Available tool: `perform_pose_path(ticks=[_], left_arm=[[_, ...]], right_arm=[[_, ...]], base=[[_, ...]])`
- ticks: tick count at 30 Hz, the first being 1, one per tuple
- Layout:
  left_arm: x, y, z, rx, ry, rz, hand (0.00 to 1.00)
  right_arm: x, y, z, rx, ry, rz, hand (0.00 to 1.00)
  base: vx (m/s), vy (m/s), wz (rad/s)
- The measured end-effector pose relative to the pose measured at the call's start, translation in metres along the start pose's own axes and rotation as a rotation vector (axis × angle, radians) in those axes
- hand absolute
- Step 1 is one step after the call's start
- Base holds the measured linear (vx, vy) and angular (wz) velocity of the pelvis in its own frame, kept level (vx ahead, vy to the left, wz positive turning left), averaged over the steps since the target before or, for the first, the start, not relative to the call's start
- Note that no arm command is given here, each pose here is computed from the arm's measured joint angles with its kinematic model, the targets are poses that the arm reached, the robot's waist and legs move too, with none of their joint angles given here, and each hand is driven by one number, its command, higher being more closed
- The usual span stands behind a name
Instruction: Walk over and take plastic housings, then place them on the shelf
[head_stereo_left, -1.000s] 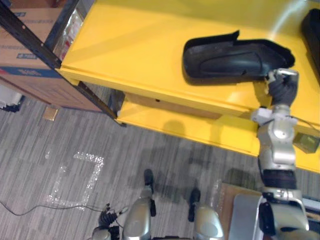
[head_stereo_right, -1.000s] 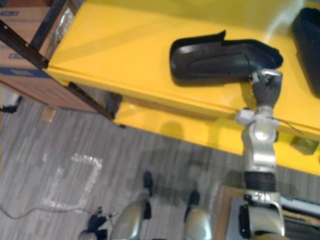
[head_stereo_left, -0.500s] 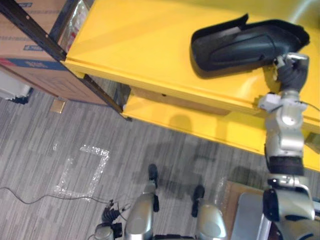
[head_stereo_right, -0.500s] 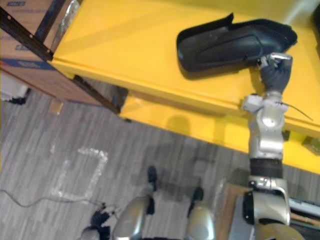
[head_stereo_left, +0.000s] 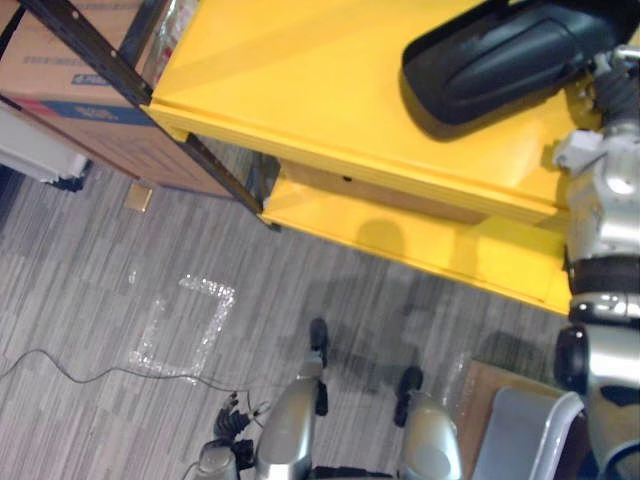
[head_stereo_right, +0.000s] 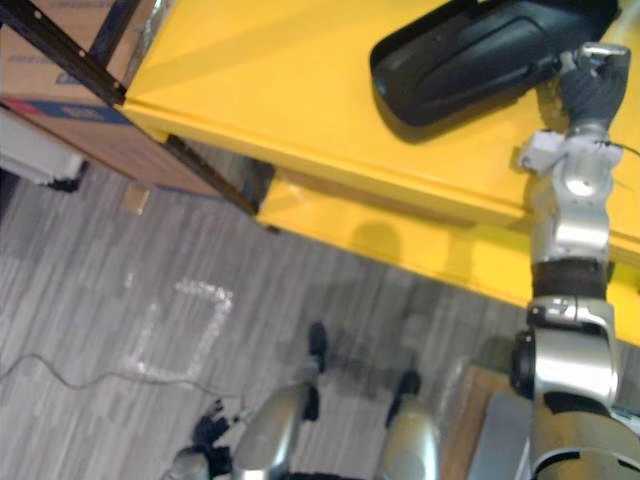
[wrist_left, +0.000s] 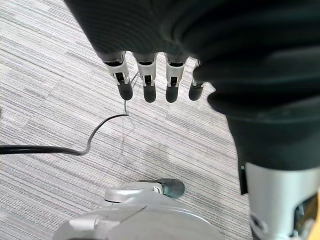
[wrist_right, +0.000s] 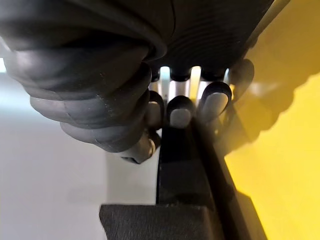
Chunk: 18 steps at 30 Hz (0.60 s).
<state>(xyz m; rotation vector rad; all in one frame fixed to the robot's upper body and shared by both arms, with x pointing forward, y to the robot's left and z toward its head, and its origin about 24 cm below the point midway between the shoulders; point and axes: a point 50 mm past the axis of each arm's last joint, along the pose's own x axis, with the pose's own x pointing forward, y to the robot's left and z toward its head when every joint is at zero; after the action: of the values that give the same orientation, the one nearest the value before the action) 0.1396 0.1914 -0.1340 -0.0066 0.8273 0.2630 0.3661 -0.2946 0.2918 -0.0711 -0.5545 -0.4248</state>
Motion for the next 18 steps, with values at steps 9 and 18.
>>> perform_pose_path(ticks=[9, 18], left_arm=[[-0.001, -0.007, 0.004, -0.007, -0.032, -0.037, 0.0], [-0.003, 0.002, 0.002, 0.002, -0.034, -0.015, 0.0]], right_arm=[[-0.006, 0.006, 0.033, -0.122, -0.185, -0.061, 0.0], [-0.055, 0.028, 0.113, -0.231, -0.664, -0.005, 0.0]], base=[[0.0, -0.007, 0.01], [0.0, -0.018, -0.03]])
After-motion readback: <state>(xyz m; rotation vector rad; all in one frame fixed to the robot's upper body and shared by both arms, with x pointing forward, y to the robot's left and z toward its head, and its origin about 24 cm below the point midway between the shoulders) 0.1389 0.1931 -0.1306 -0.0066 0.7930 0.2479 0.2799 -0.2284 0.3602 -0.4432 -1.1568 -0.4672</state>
